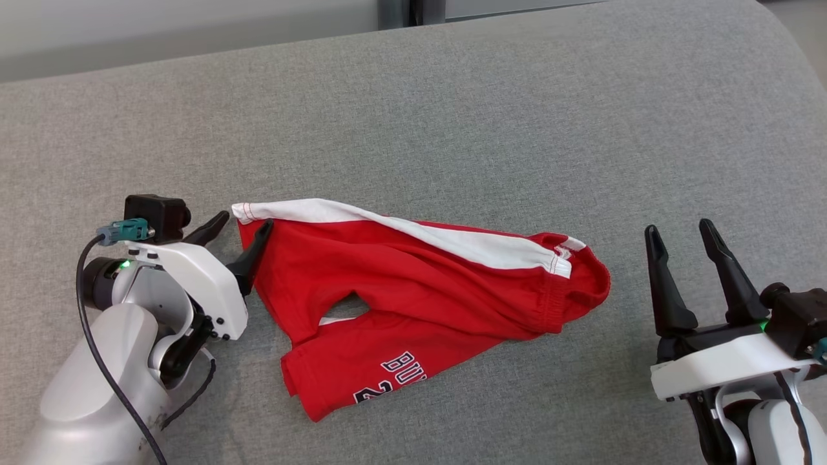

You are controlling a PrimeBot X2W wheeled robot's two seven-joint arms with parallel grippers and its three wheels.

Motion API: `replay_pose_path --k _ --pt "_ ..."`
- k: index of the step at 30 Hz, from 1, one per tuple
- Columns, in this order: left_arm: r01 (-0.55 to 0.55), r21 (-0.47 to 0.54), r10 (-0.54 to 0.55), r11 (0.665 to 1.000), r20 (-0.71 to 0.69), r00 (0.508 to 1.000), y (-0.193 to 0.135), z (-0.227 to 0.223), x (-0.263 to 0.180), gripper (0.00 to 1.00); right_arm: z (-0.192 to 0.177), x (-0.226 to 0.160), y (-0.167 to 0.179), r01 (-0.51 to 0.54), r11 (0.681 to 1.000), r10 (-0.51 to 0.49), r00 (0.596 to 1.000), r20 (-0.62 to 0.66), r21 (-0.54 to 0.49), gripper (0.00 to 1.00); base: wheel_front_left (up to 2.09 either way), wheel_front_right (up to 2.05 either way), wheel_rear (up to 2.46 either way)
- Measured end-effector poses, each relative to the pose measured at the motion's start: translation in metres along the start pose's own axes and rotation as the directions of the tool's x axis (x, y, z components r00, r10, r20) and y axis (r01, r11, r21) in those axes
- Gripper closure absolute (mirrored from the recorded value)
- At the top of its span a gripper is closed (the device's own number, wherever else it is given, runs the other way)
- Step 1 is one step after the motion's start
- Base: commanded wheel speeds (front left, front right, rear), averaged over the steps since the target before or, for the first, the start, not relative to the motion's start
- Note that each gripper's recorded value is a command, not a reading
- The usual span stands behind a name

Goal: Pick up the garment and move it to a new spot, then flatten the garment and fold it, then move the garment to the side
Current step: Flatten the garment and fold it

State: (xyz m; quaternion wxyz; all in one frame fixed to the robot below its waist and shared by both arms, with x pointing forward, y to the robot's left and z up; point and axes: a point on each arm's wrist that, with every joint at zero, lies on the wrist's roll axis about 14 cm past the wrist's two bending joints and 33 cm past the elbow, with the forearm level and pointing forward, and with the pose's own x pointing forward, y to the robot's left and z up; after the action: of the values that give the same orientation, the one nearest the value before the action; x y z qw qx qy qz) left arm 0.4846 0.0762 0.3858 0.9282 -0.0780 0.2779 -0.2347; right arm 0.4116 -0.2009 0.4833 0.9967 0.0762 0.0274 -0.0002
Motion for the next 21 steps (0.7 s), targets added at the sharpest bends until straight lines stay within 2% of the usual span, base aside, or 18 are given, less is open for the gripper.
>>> replay_pose_path --k 1,3,4,10,14,21 --pt "0.000 -0.001 0.000 1.000 0.000 1.000 0.000 0.000 0.001 0.09 -0.001 0.000 0.000 0.000 1.000 0.000 1.000 -0.004 0.002 0.00 0.00 0.00 0.00" --pt "0.002 -0.009 -0.002 1.000 -0.007 1.000 0.001 -0.001 0.004 0.79 -0.003 0.001 0.001 -0.004 1.000 0.004 1.000 -0.007 0.009 0.00 0.00 0.00 0.00" --pt "0.006 -0.008 -0.006 1.000 -0.010 1.000 0.000 -0.002 0.005 1.00 -0.002 0.002 0.002 -0.006 1.000 0.006 1.000 -0.006 0.009 0.00 0.00 0.00 0.00" --pt "0.037 0.002 -0.037 0.999 0.018 0.999 -0.007 0.001 0.008 1.00 -0.006 0.004 0.009 -0.025 0.999 0.026 0.999 -0.019 0.025 0.00 0.00 0.00 0.00" --pt "0.040 0.009 -0.040 0.999 0.030 0.999 -0.006 0.002 0.004 1.00 -0.016 0.003 0.016 -0.056 0.998 0.058 0.996 -0.072 0.029 0.00 0.00 0.00 0.00" --pt "0.030 0.017 -0.030 0.999 0.032 0.999 -0.001 0.000 -0.002 1.00 -0.050 -0.006 0.053 -0.175 0.980 0.192 0.955 -0.225 0.092 0.00 0.00 0.00 0.00"
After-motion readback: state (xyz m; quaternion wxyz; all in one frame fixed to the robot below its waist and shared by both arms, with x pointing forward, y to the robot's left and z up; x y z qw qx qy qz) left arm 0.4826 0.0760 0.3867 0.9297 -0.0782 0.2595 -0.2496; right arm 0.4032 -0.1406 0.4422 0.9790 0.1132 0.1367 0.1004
